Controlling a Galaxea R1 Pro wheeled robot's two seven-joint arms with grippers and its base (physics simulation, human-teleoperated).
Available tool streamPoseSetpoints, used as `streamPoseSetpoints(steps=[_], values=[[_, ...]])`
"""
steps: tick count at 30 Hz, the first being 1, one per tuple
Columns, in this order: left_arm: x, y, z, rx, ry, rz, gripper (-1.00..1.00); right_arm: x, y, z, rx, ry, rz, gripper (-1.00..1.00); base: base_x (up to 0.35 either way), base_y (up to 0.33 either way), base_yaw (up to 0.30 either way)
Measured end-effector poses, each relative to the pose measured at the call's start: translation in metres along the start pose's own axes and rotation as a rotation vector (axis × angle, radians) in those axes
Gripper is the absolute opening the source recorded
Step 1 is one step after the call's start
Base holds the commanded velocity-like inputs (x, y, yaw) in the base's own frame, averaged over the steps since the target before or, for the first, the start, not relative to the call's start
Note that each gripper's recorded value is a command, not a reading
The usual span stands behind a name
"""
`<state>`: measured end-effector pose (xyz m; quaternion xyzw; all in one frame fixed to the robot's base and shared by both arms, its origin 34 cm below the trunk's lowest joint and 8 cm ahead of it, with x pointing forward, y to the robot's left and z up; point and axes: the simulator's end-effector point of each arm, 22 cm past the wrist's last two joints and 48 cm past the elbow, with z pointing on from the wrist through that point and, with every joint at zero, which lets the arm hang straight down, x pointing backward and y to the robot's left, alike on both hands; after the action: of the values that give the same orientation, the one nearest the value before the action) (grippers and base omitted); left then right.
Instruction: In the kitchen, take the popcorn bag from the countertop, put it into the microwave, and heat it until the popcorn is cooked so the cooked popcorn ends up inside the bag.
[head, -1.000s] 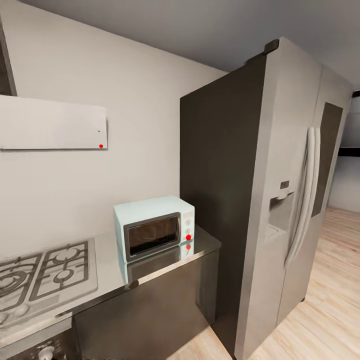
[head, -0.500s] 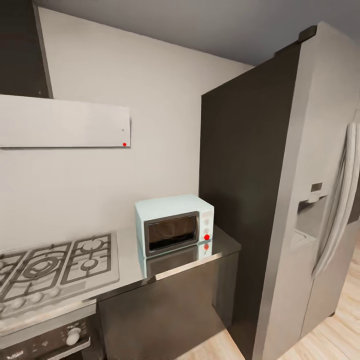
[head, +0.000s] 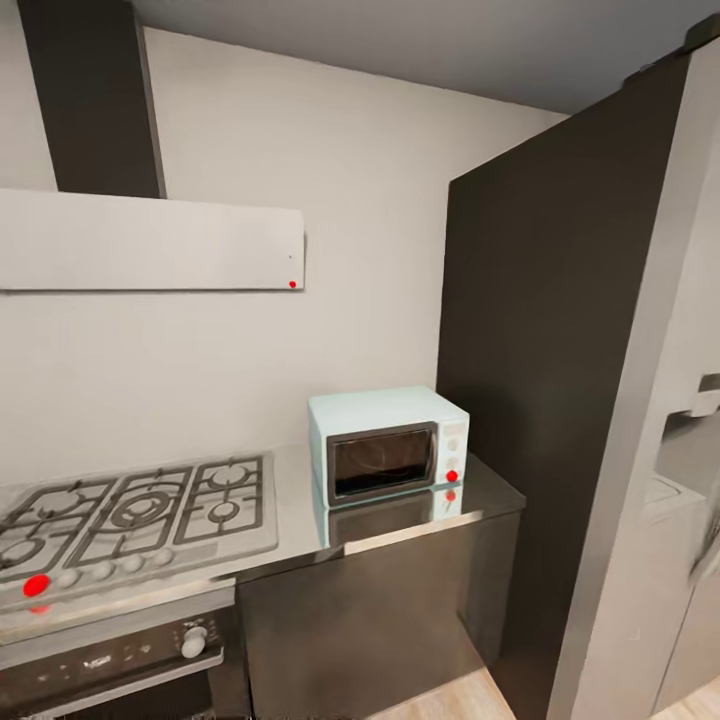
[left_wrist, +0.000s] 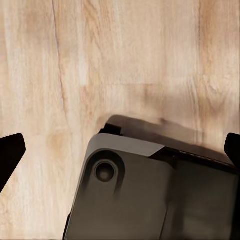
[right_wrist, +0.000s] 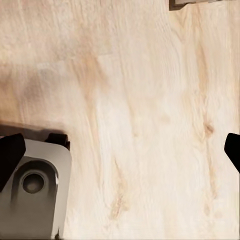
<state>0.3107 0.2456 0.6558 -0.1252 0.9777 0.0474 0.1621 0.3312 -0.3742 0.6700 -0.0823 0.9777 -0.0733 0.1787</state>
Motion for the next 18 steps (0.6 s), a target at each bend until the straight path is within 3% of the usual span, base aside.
streamPoseSetpoints(steps=[18], values=[[0.0057, -0.0047, 0.0005, 0.005, 0.014, -0.002, 1.0, 0.0062, 0.0018, 0.0013, -0.005, 0.016, -0.018, 1.0, 0.0, 0.0, 0.266]])
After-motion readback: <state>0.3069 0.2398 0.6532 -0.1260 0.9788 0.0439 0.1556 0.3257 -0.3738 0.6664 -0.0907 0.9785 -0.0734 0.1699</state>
